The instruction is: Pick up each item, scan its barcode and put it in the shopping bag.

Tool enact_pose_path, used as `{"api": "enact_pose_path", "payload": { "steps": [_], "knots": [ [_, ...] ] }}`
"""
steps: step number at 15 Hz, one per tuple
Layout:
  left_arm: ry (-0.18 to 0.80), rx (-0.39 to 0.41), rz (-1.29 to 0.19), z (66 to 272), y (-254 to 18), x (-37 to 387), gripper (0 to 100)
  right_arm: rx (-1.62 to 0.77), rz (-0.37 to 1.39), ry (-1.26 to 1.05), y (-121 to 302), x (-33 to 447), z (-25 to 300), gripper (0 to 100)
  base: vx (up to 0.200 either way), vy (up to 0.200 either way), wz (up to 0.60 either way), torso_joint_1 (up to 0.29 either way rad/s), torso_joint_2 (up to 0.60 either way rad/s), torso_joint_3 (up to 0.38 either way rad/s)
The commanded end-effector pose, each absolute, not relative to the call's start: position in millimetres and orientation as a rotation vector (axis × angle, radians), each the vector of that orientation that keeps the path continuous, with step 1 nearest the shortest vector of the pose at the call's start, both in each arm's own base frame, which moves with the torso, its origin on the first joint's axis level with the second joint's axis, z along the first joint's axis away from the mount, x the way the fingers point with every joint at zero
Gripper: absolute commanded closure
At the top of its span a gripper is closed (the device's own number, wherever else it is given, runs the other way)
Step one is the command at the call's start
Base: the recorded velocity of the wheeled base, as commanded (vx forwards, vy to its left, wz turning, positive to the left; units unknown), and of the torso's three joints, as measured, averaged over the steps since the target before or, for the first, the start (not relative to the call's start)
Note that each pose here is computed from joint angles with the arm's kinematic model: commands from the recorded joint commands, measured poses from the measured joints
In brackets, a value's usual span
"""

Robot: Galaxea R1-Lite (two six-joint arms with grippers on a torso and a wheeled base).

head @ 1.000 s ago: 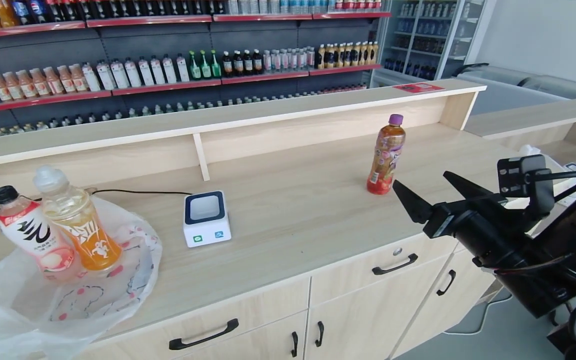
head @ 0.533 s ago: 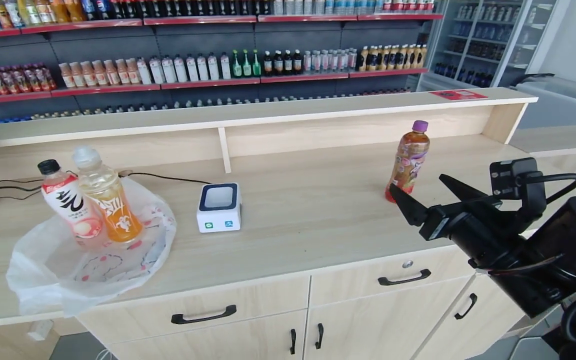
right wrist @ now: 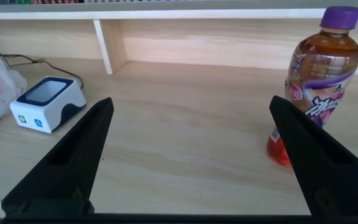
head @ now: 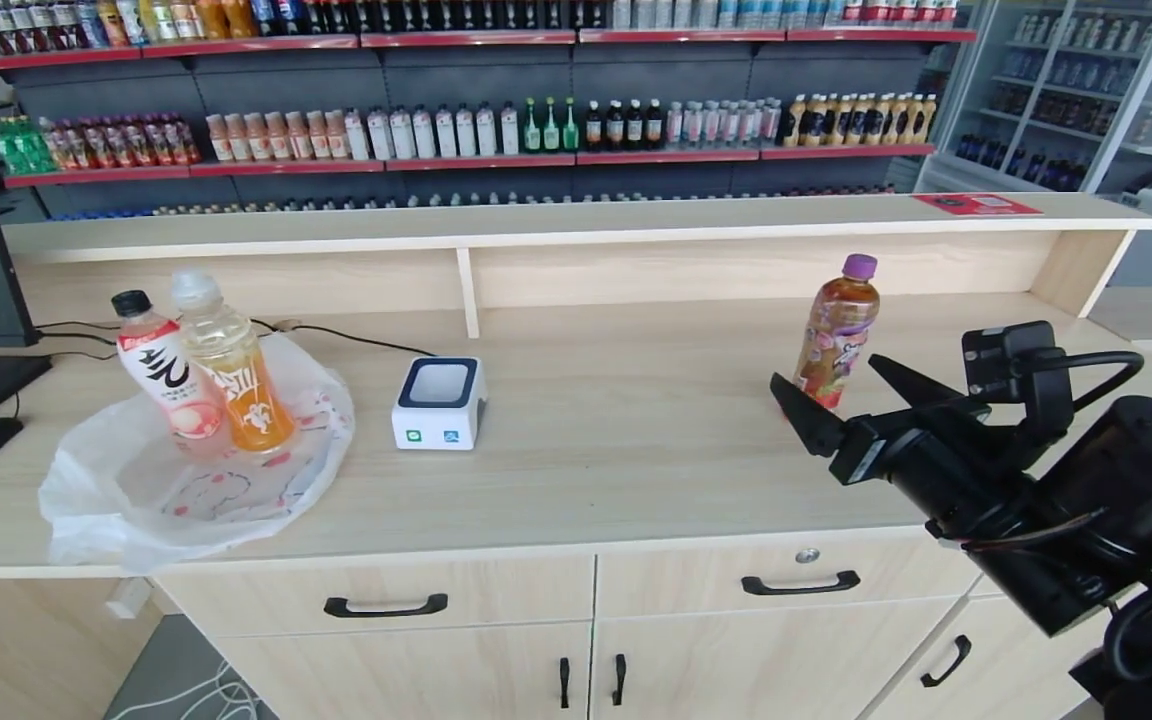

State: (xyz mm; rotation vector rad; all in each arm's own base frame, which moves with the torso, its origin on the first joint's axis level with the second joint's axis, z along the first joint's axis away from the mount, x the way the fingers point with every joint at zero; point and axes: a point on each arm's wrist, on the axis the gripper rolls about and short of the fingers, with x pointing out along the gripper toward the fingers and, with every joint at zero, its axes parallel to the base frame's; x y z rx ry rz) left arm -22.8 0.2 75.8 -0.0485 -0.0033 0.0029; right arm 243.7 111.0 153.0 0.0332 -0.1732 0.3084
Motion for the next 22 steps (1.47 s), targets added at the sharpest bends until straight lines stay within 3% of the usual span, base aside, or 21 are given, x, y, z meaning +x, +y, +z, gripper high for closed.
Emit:
{"api": "enact_pose_path", "payload": {
  "steps": [1, 7, 10, 13, 22],
  "knots": [
    [-0.002, -0.049, 0.003, 76, 0, -23, 0, 0.031, 0.311, -0.167, 112, 244, 151, 0, 0.000, -0.200, 0.00, 0.002, 0.00, 0.002],
    [-0.002, -0.048, 0.003, 76, 0, -23, 0, 0.030, 0.319, -0.159, 114, 243, 149, 0, 0.000, -0.200, 0.00, 0.002, 0.00, 0.002],
    [-0.003, -0.046, 0.003, 76, 0, -23, 0, 0.029, 0.319, -0.158, 113, 242, 149, 0, 0.200, -0.200, 0.00, -0.001, 0.00, -0.002],
    [-0.002, -0.048, 0.003, 76, 0, -23, 0, 0.027, 0.319, -0.152, 112, 240, 148, 0, 0.200, 0.000, 0.00, 0.004, 0.00, 0.006],
    [-0.003, -0.040, 0.003, 76, 0, -23, 0, 0.019, 0.378, -0.130, 130, 239, 141, 0, 0.000, 0.000, 0.00, 0.000, 0.00, 0.000]
  ]
}}
